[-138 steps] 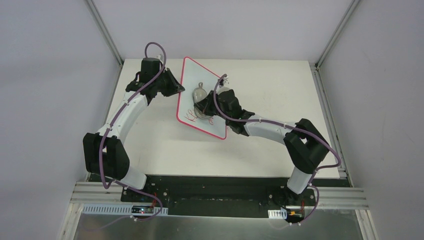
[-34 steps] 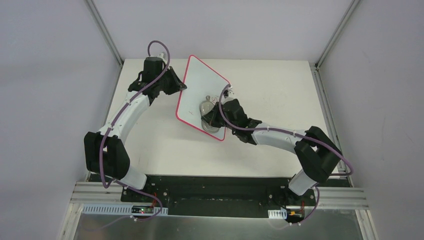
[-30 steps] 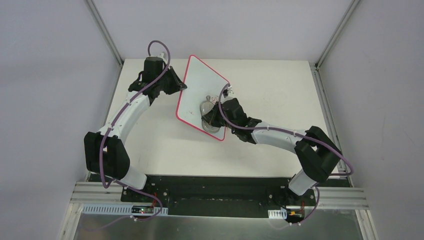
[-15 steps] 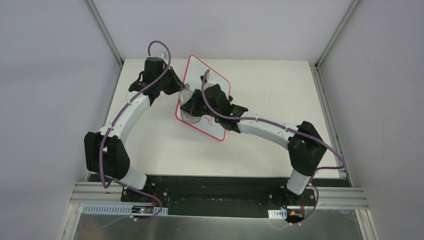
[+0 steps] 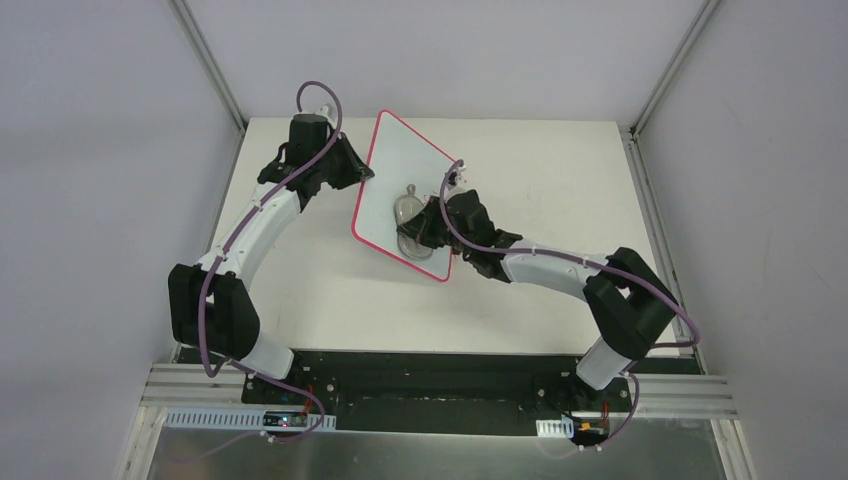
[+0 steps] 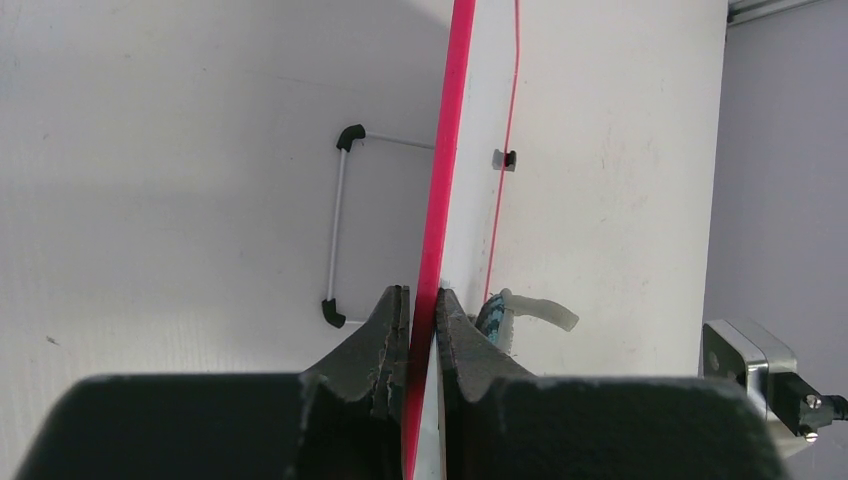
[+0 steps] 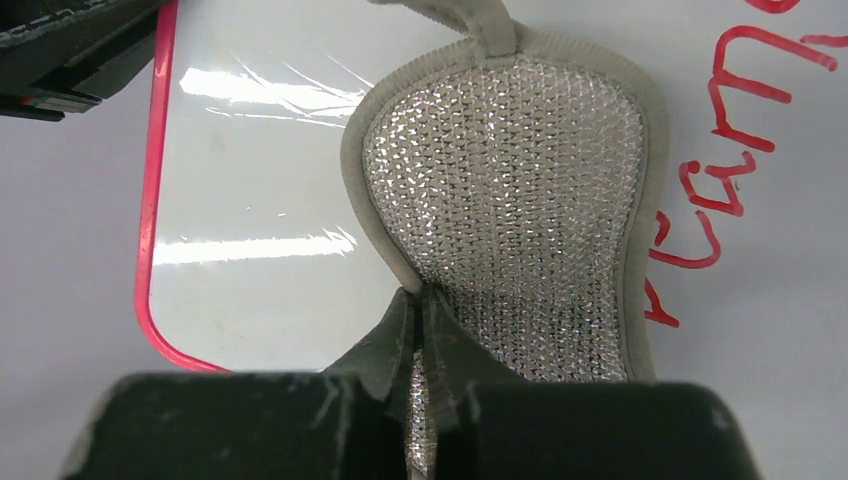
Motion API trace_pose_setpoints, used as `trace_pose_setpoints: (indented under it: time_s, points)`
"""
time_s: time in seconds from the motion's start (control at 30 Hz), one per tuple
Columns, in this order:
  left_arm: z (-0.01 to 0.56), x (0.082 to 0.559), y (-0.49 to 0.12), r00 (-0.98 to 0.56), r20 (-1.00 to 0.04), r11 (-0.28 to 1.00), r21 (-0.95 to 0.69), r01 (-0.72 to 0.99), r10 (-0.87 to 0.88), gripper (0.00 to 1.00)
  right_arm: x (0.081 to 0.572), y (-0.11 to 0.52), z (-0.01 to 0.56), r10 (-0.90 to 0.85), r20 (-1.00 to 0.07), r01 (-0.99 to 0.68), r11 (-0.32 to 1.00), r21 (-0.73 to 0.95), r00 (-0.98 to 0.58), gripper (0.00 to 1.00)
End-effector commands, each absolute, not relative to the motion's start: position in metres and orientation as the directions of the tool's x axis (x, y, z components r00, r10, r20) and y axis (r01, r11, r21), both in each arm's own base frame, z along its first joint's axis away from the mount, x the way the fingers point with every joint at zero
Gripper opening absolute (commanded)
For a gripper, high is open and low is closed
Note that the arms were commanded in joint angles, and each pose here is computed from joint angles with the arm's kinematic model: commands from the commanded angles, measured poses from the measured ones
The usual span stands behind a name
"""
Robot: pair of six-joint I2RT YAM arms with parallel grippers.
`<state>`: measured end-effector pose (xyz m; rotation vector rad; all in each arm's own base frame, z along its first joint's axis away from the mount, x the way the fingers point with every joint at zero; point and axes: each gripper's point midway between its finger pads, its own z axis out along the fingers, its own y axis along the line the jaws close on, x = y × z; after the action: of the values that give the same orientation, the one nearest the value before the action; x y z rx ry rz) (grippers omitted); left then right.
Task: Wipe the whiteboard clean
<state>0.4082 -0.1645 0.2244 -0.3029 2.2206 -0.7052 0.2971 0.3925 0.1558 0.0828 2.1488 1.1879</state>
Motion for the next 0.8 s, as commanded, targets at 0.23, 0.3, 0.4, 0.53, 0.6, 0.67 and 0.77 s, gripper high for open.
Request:
trace_pose_setpoints:
  time_s: [0.23,0.3,0.4,0.53,0.6,0.67,0.77]
  points:
    - [0.203,0.364,-0.208,-0.811,-0.464,0.776,-0.631,0.018,-0.358,0.00,0.254,0.485,0.215,0.159,-0.591,-0.444,0.516,0.733,-0.791,0.00]
    - [0.202,0.364,-0.208,-0.812,-0.462,0.776,-0.630,0.017,-0.357,0.00,0.253,0.500,0.235,0.158,-0.606,-0.479,0.473,0.740,-0.779,0.00]
    - [0.203,0.364,-0.209,-0.812,-0.463,0.776,-0.630,0.019,-0.356,0.00,0.267,0.500,0.237,0.181,-0.624,-0.476,0.498,0.725,-0.761,0.00]
    - [0.204,0.364,-0.209,-0.811,-0.464,0.775,-0.631,0.021,-0.356,0.00,0.292,0.473,0.210,0.223,-0.592,-0.392,0.565,0.726,-0.774,0.00]
    - [0.203,0.364,-0.209,-0.812,-0.463,0.775,-0.632,0.020,-0.356,0.00,0.299,0.451,0.188,0.249,-0.557,-0.332,0.591,0.735,-0.792,0.00]
    - [0.204,0.364,-0.209,-0.812,-0.463,0.773,-0.634,0.021,-0.357,0.00,0.299,0.426,0.165,0.275,-0.537,-0.279,0.620,0.733,-0.798,0.00]
    - [0.205,0.363,-0.209,-0.811,-0.462,0.772,-0.635,0.021,-0.358,0.00,0.293,0.392,0.140,0.288,-0.533,-0.226,0.674,0.703,-0.796,0.00]
